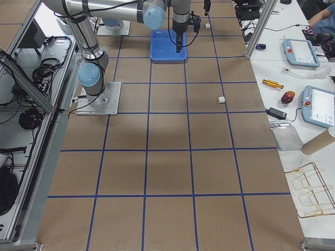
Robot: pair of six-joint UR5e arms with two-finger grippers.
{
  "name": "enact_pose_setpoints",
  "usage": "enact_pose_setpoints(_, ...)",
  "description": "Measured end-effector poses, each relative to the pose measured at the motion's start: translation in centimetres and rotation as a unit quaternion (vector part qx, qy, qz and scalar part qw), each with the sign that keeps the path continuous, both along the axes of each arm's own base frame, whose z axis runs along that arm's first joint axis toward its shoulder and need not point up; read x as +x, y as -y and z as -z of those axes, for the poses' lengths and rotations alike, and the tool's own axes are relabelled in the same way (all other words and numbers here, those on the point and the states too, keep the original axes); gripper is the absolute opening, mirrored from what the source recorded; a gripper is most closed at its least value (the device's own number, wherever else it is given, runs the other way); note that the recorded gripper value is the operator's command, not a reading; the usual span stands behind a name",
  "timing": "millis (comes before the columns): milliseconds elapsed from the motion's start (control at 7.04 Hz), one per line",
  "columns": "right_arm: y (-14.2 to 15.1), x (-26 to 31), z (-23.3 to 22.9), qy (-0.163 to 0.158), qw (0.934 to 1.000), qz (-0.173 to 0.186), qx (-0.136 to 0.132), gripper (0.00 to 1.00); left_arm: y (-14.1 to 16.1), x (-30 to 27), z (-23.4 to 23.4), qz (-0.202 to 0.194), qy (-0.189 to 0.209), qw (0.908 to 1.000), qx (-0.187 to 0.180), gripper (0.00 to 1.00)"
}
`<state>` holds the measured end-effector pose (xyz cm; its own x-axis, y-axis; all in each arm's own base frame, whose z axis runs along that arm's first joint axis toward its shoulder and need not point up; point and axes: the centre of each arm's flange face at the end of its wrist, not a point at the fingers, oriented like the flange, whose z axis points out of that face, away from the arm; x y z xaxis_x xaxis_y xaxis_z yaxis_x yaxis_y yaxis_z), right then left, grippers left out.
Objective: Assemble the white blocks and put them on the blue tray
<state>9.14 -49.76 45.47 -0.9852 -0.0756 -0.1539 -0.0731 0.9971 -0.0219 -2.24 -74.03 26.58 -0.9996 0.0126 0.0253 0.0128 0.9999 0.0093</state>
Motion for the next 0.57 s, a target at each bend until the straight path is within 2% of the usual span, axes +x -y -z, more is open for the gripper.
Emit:
enact_pose_setpoints(142,1.6,-2.0,0.3,0.007,0.9965,-0.08,-0.025,1.0,1.0,0.4,2.6,-0.002,0.0,1.0,-0.001,1.0)
enact_pose_setpoints(284,3.6,-3.6,1.3,0.007,0.9844,-0.169,-0.046,1.0,1.6,0.7,4.7,-0.002,0.001,1.0,0.001,0.98)
enact_pose_setpoints(426,5.9,-4.9,2.7,0.006,0.9685,-0.241,-0.061,1.0,1.8,0.8,6.3,-0.002,0.002,1.0,0.004,0.94)
enact_pose_setpoints(568,8.3,-6.3,3.9,0.001,0.9589,-0.273,-0.078,1.0,1.9,0.8,7.2,-0.002,0.002,1.0,0.005,0.85)
